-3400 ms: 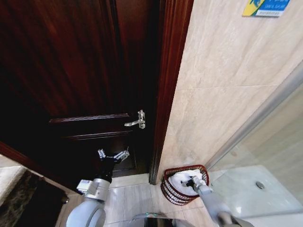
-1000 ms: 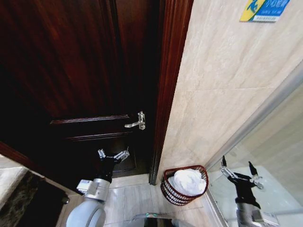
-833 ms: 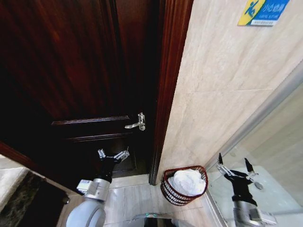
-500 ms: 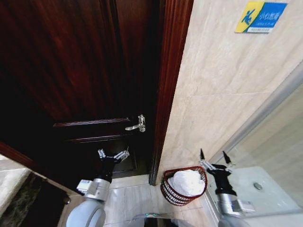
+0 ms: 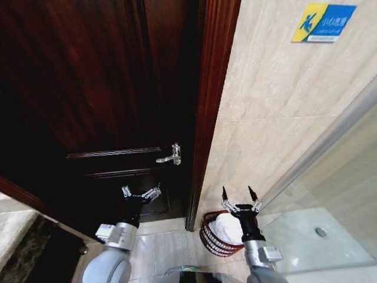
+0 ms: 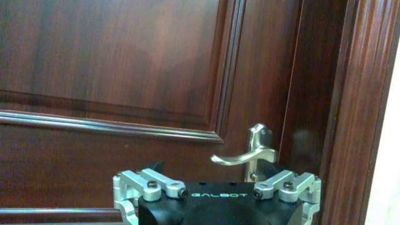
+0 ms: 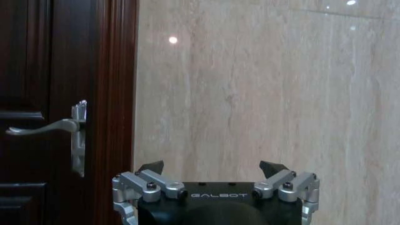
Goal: Discard the used towel into the hamper.
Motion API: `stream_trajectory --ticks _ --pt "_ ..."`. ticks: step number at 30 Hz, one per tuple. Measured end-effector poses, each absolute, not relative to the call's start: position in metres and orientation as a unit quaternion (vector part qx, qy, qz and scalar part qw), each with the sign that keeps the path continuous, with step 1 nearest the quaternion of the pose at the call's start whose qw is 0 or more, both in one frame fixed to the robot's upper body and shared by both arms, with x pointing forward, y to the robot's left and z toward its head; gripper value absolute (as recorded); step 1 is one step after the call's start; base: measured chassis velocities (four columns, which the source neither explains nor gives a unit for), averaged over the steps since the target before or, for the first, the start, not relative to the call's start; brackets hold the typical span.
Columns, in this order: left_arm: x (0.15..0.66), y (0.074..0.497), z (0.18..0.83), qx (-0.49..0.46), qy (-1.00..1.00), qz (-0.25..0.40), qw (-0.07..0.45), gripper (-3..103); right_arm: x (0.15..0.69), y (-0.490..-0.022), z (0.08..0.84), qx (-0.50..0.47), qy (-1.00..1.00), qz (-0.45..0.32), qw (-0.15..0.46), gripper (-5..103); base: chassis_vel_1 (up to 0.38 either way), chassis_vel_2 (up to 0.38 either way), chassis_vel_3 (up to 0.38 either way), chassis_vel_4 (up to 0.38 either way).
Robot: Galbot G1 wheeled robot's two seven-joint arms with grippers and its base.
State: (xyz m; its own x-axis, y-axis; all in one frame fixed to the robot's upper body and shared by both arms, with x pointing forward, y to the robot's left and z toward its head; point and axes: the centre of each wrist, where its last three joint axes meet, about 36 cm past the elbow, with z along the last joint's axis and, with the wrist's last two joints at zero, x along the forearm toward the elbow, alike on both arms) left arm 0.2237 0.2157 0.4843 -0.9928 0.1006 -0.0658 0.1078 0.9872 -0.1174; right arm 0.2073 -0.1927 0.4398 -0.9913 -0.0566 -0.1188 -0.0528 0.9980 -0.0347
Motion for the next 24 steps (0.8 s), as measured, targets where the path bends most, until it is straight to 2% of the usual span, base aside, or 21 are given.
stream_trajectory --ticks 24 --pt "0.224 0.216 0.484 0.052 0.996 -0.06 0.03 100 0.201 -0.207 0.445 -0.036 0.998 -0.016 0.052 100 0.0 0.0 0.0 0.0"
